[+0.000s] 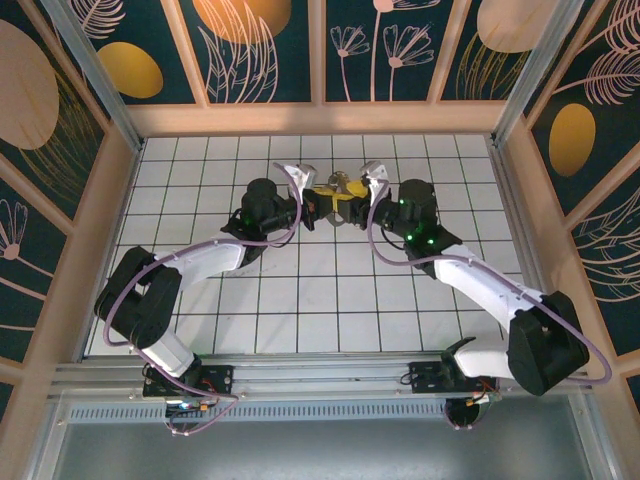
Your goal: Put the keys on the keyring
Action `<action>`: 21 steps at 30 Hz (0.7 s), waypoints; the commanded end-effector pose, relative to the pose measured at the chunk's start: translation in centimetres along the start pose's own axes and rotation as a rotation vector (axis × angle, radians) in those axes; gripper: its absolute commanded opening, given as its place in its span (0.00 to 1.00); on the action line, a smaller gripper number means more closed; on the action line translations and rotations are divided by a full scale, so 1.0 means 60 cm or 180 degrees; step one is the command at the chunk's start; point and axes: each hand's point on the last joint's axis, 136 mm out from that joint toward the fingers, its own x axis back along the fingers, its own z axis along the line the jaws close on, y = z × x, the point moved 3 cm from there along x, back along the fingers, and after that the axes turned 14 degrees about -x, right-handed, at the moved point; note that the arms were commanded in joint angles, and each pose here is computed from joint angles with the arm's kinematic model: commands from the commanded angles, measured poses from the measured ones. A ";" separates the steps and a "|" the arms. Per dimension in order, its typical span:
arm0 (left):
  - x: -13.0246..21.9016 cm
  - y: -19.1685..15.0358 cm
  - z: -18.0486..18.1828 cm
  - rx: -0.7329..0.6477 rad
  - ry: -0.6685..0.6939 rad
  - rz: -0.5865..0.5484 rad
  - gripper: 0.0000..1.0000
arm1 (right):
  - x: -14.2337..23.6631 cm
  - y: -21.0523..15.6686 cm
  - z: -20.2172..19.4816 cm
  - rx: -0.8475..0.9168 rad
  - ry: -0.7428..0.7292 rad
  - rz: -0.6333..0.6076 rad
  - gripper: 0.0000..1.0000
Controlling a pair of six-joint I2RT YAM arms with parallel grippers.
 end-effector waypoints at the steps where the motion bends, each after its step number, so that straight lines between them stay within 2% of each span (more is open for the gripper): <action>1: -0.010 0.027 -0.024 -0.0106 -0.0212 -0.0118 0.00 | -0.015 0.027 -0.008 0.0101 -0.0153 -0.0092 0.41; 6: -0.011 0.023 -0.024 -0.0107 -0.0220 -0.0095 0.00 | -0.014 0.052 -0.020 0.0071 -0.0246 -0.0214 0.36; 21: -0.012 0.017 -0.026 -0.0112 -0.0256 -0.0050 0.00 | 0.023 0.096 -0.027 -0.0209 0.0065 -0.0510 0.36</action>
